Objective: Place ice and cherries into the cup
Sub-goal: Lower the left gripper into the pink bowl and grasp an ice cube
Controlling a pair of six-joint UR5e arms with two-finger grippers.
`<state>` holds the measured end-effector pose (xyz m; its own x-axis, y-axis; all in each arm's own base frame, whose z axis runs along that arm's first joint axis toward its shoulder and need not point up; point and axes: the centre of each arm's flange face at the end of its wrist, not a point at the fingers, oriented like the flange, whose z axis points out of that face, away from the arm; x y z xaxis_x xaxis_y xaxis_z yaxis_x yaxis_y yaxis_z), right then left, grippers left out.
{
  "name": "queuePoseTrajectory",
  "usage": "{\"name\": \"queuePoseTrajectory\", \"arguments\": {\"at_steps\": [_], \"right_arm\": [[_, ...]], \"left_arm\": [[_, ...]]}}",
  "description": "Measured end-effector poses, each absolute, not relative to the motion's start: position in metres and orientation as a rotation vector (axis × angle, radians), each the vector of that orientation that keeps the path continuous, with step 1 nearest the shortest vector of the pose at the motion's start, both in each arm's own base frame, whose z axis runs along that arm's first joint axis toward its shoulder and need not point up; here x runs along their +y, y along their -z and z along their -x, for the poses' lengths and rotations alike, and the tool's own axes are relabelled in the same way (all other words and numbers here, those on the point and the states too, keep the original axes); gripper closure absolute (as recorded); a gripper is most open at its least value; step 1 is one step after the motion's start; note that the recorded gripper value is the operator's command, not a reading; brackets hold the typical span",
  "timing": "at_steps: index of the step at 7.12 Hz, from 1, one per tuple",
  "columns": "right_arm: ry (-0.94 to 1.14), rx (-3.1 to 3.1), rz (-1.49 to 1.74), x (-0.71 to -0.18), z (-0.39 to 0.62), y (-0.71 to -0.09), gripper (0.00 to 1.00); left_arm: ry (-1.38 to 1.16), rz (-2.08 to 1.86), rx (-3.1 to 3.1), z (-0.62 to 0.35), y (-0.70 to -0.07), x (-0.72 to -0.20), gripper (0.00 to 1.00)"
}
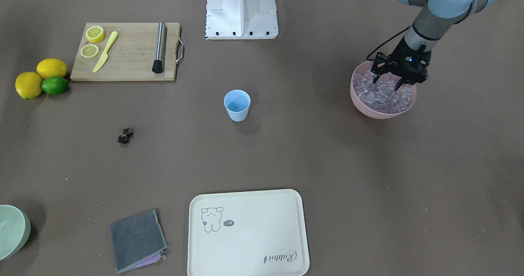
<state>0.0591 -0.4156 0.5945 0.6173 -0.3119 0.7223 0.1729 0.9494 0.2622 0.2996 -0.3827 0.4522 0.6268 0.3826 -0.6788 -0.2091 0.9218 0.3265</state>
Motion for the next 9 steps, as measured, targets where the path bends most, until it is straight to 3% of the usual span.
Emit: {"name": "queuePoseTrajectory", "arguments": {"at_steps": [2,8,9], "right_arm": [[0.282,-0.863,-0.174,-0.4152,-0.0591,-0.5946,0.0],[0.279,-0.864,-0.174,-0.415,-0.0594,-0.5939,0.0],[0.278,-0.864,-0.174,-0.415,-0.0595,-0.5938,0.0]], "left_arm": [[-0.346,-0.217,0.82,-0.3025,-0.4579,-0.3826,0.37],[-0.342,-0.217,0.804,-0.307,-0.4645,-0.3863,0.36],[-0.342,-0.216,0.803,-0.3078,-0.4648,-0.386,0.4]]}}
